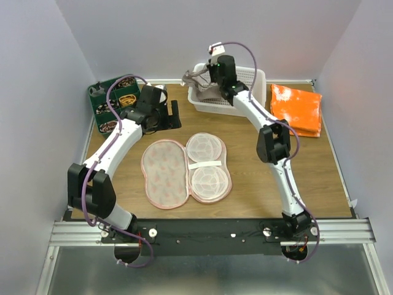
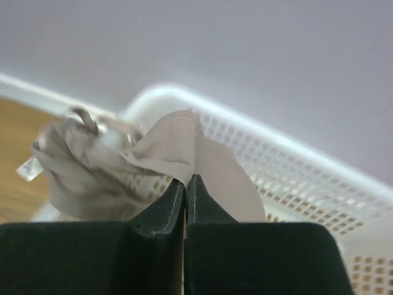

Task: Place the bra in the laundry bag and zip it closed
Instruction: Pick up the bra from the bin.

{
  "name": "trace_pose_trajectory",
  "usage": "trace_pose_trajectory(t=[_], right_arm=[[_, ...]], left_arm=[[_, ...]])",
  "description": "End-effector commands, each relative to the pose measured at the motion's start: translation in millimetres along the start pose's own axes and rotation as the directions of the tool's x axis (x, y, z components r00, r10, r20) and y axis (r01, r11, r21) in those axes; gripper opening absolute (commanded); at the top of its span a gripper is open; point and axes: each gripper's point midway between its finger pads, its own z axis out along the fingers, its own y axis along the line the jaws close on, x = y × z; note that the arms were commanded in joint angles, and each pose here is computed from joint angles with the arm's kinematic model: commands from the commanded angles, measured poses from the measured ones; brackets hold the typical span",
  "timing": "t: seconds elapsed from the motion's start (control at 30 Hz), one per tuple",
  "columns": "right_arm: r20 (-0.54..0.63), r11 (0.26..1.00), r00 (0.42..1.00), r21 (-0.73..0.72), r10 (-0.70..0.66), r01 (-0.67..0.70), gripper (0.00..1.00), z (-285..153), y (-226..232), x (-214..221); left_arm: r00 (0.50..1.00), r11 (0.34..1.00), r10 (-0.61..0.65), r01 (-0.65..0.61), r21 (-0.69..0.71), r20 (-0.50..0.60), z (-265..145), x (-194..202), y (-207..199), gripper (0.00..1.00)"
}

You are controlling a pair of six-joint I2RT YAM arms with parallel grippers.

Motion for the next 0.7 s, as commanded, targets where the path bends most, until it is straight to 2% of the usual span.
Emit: trace_pose_trajectory(t=[0.0, 0.13, 0.23, 0.33, 0.37, 0.47, 0.5, 0.53, 0.67], right_arm=[[0.283, 0.996, 0.958, 0.044, 0.056, -0.071, 0.08, -54, -28, -141], [0.345, 0.995, 0.934, 0.000, 0.090, -0.095, 0.06, -97, -34, -194], [0.356, 0.993, 0.927, -0.065, 0.120, -0.103, 0.06, -122, -28, -210], [0.390, 0.983, 0.908, -0.156, 0.155, -0.100, 0.05, -163, -22, -237], [0.428, 0.980, 0.887, -0.167, 0.173, -0.111, 0.05, -190, -27, -260], [0.404, 0.961, 0.894, -0.260, 0.194, -0.091, 0.05, -218, -15, -264], [0.424, 0.954, 0.884, -0.291, 0.196, -0.072, 0.05, -241, -14, -277], [0.383, 0.939, 0.893, -0.326, 0.234, -0.107, 0.05, -247, -9, -269], [0.322, 0.888, 0.907, -0.447, 0.272, -0.108, 0.05, -295, 6, -264]], left_arm=[[0.999, 0.999, -0.014, 0.012, 0.045, 0.039, -15, -5, -7, 0.99], [0.999, 0.999, -0.019, 0.017, 0.040, 0.036, -19, 0, -4, 0.99], [0.998, 0.999, -0.018, 0.016, 0.036, 0.056, -25, -1, -4, 0.99], [0.996, 0.999, -0.025, 0.021, 0.041, 0.082, -32, -6, -5, 0.99], [0.996, 0.999, -0.027, 0.024, 0.042, 0.088, -33, -7, -6, 0.99], [0.995, 0.998, -0.033, 0.028, 0.058, 0.093, -37, -7, -9, 0.99], [0.995, 0.998, -0.034, 0.028, 0.064, 0.097, -38, -8, -10, 0.99], [0.995, 0.998, -0.034, 0.028, 0.063, 0.099, -39, -8, -10, 0.99], [0.994, 0.997, -0.029, 0.022, 0.072, 0.102, -43, -8, -11, 0.99]])
